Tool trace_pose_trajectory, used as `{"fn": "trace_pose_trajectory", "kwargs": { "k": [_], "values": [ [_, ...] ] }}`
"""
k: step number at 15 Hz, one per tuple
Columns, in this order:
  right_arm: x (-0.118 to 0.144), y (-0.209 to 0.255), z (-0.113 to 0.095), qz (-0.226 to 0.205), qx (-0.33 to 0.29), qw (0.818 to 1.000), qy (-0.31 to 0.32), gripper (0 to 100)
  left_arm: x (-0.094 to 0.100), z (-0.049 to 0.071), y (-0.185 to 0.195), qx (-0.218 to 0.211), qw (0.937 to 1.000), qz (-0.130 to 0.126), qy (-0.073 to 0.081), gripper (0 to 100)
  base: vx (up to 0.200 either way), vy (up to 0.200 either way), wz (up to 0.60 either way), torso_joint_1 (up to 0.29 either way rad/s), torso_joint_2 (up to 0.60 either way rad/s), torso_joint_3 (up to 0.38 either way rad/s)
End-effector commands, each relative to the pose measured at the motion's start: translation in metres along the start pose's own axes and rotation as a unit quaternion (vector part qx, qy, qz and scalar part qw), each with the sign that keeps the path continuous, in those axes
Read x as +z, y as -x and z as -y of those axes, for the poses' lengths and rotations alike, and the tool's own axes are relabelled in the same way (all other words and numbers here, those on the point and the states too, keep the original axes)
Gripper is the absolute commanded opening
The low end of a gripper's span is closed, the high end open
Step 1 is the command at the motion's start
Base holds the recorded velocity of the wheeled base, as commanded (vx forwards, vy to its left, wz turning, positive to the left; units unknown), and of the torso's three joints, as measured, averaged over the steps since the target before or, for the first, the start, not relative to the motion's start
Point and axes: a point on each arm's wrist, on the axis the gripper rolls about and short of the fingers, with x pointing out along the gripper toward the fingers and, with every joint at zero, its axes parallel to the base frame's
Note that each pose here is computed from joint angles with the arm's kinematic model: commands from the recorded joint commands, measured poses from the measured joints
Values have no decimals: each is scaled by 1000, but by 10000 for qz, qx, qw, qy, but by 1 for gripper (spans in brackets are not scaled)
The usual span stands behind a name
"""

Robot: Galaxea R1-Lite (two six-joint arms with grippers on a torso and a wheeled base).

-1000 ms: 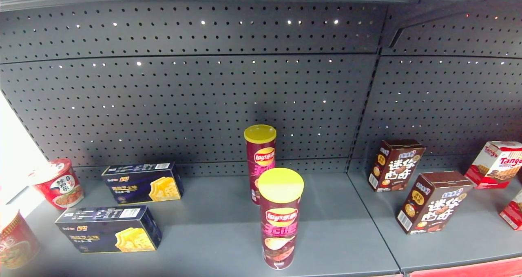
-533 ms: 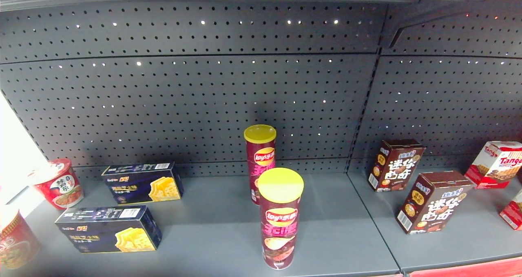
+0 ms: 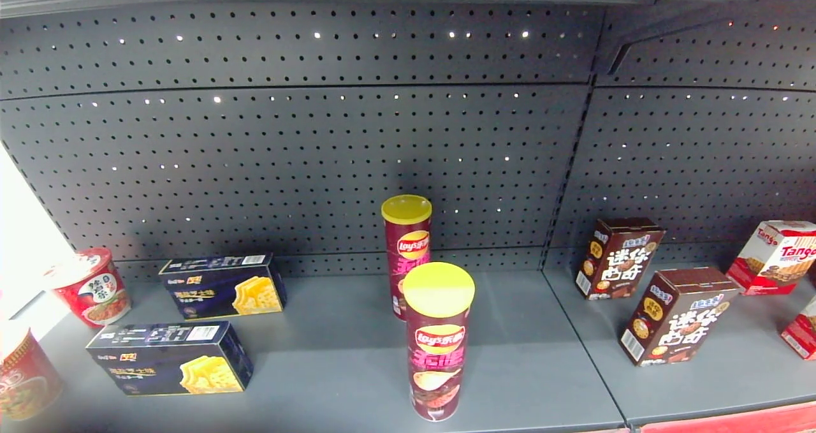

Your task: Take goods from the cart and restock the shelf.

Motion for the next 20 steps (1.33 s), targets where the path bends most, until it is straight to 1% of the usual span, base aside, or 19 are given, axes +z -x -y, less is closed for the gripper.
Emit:
{"fn": "trace_pose_trajectory", "kwargs": {
  "k": [1, 2, 3, 5, 11, 13, 14, 16, 18, 20],
  "values": [
    [0, 0, 0, -7, -3, 10000, -12, 100, -1, 0, 2, 33, 9998, 162, 54, 100, 0, 0, 0, 0, 0, 0],
    [0, 0, 0, -7, -3, 10000, -20, 100, -1, 0, 2, 32, 9998, 162, 123, 100, 0, 0, 0, 0, 0, 0],
    [0, 0, 0, -7, 5, 10000, -20, 100, -1, 0, 2, 37, 9995, 170, 270, 100, 0, 0, 0, 0, 0, 0],
    [0, 0, 0, -6, 12, 10000, -20, 100, -1, 0, 2, 36, 9993, 170, 331, 100, 0, 0, 0, 0, 0, 0],
    [0, 0, -1, -4, 112, 9999, -20, 100, -1, 0, 2, 29, 9993, 170, 323, 100, 0, 0, 0, 0, 0, 0],
    [0, 0, -1, -4, 112, 9999, -20, 100, -1, 0, 2, 47, 9997, 169, 163, 100, 0, 0, 0, 0, 0, 0],
    [0, 0, -1, -4, 112, 9999, -5, 100, -1, 0, 2, 47, 9997, 169, 178, 100, 0, 0, 0, 0, 0, 0],
    [0, 0, -1, -2, 112, 9999, 110, 100, -1, 0, 2, 13, 9993, 178, 339, 100, 0, 0, 0, 0, 0, 0],
    [0, 0, 0, 7, 89, 9990, 440, 100, -1, 0, 2, 21, 9992, 178, 354, 100, 0, 0, 0, 0, 0, 0],
    [0, 0, -1, -14, 198, 9984, 531, 100, -1, 0, 2, 21, 9992, 170, 354, 100, 0, 0, 0, 0, 0, 0]
  ]
}}
